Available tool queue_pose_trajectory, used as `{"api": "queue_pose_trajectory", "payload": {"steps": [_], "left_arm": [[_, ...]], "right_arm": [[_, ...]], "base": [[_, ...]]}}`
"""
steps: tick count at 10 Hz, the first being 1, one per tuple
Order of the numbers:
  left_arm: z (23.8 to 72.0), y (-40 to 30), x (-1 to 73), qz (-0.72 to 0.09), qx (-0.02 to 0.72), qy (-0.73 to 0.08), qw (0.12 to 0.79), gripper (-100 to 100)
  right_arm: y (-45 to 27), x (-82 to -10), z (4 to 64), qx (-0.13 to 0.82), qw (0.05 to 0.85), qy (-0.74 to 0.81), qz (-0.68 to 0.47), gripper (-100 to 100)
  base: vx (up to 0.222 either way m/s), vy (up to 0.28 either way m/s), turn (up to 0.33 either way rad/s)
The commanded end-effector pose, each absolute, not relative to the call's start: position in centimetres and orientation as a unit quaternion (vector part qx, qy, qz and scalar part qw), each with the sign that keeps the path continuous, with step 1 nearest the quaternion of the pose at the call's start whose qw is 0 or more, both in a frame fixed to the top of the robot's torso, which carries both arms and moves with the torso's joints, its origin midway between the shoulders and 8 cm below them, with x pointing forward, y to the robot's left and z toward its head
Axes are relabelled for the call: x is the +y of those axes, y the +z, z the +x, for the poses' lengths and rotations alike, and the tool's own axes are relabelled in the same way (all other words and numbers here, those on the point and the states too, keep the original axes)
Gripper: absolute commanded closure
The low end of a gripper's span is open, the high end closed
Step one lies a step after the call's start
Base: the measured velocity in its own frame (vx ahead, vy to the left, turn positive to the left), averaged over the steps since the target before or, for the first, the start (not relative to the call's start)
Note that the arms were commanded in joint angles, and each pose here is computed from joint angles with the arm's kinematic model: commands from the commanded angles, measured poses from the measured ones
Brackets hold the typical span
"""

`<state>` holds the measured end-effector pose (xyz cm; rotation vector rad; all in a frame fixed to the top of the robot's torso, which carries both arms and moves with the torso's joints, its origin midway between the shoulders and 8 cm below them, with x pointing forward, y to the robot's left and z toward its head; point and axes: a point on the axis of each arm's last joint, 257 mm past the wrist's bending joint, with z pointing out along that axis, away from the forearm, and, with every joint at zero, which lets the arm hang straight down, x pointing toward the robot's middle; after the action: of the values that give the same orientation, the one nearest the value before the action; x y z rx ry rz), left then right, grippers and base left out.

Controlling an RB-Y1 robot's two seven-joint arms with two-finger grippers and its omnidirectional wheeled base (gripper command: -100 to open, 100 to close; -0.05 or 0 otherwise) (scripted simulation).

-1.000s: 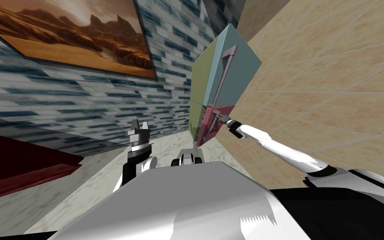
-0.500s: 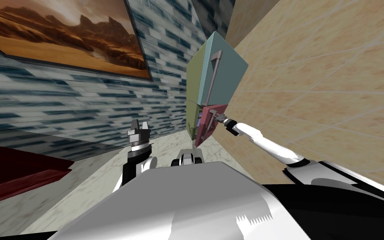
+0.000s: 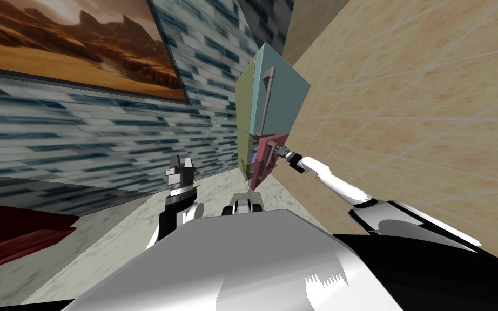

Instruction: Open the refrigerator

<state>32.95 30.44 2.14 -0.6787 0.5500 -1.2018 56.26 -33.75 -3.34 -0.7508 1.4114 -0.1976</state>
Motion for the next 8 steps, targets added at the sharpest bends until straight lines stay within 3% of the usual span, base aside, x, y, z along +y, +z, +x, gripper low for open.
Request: {"api": "queue_pose_trajectory", "payload": {"steps": [1, 8], "left_arm": [[33.0, 2.1, 30.4, -0.309, 0.250, -0.547, 0.736, 0], [33.0, 2.1, 30.4, -0.309, 0.250, -0.547, 0.737, 0]], "right_arm": [[-2.2, -33.3, 57.5, 0.621, 0.699, -0.086, -0.344, 100], [-3.9, -24.6, 59.3, 0.588, 0.693, -0.013, -0.417, 100]], "base": [[-0.051, -0.054, -0.002], [-0.056, -0.119, -0.104]]}}
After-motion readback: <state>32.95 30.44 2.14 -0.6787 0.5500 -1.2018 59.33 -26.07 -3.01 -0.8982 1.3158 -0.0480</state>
